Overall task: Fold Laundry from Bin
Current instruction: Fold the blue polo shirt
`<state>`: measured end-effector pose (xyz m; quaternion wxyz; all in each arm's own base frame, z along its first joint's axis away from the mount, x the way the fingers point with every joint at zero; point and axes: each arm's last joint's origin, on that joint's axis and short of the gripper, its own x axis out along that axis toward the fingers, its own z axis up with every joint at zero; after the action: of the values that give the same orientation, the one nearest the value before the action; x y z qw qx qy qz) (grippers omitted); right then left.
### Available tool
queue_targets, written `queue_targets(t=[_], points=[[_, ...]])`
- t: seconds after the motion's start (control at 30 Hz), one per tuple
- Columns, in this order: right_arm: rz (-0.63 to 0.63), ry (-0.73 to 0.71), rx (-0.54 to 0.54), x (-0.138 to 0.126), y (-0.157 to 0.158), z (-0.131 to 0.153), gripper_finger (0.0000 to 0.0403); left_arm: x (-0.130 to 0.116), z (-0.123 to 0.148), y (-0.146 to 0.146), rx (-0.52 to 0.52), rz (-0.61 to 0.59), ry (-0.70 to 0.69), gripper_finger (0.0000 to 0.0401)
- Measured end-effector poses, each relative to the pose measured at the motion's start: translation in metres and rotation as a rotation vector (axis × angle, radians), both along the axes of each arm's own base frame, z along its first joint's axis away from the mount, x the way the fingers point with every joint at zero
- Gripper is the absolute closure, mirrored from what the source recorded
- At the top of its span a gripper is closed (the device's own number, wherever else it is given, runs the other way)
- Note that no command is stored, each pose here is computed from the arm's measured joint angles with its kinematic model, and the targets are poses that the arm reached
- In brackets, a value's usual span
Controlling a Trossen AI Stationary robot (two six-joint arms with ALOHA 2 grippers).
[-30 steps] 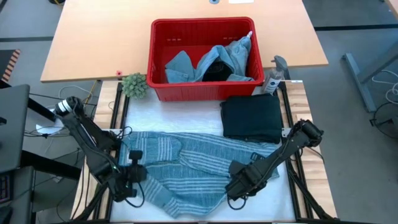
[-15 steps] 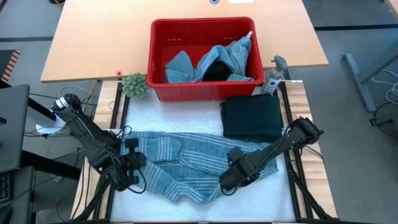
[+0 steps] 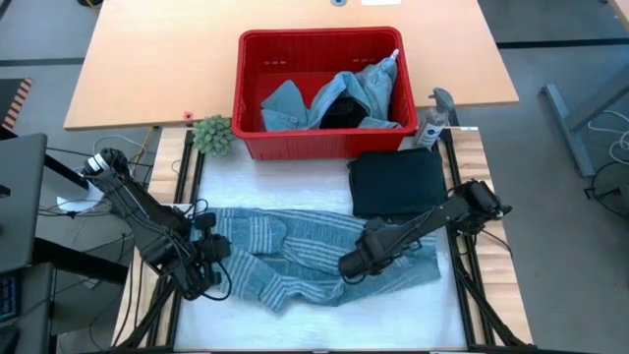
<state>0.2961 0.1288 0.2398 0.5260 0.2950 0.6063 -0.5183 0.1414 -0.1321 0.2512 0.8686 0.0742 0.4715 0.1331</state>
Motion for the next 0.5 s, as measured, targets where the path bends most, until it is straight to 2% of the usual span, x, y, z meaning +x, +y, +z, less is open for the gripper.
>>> queue_targets(t=[0.13, 0.3, 0.5], points=[[-0.061, 0.054, -0.01, -0.014, 0.01, -0.012, 0.0388, 0.0, 0.0, 0.0, 0.007, 0.002, -0.004, 0.0401], [-0.129, 0.064, -0.01, -0.029, 0.013, -0.01, 0.0388, -0.006, -0.006, 0.011, 0.036, 0.086, 0.033, 0.0401], [-0.166, 0.03, -0.019, -0.04, 0.004, -0.001, 0.0388, -0.012, -0.008, 0.028, 0.006, 0.139, 0.003, 0.0401]])
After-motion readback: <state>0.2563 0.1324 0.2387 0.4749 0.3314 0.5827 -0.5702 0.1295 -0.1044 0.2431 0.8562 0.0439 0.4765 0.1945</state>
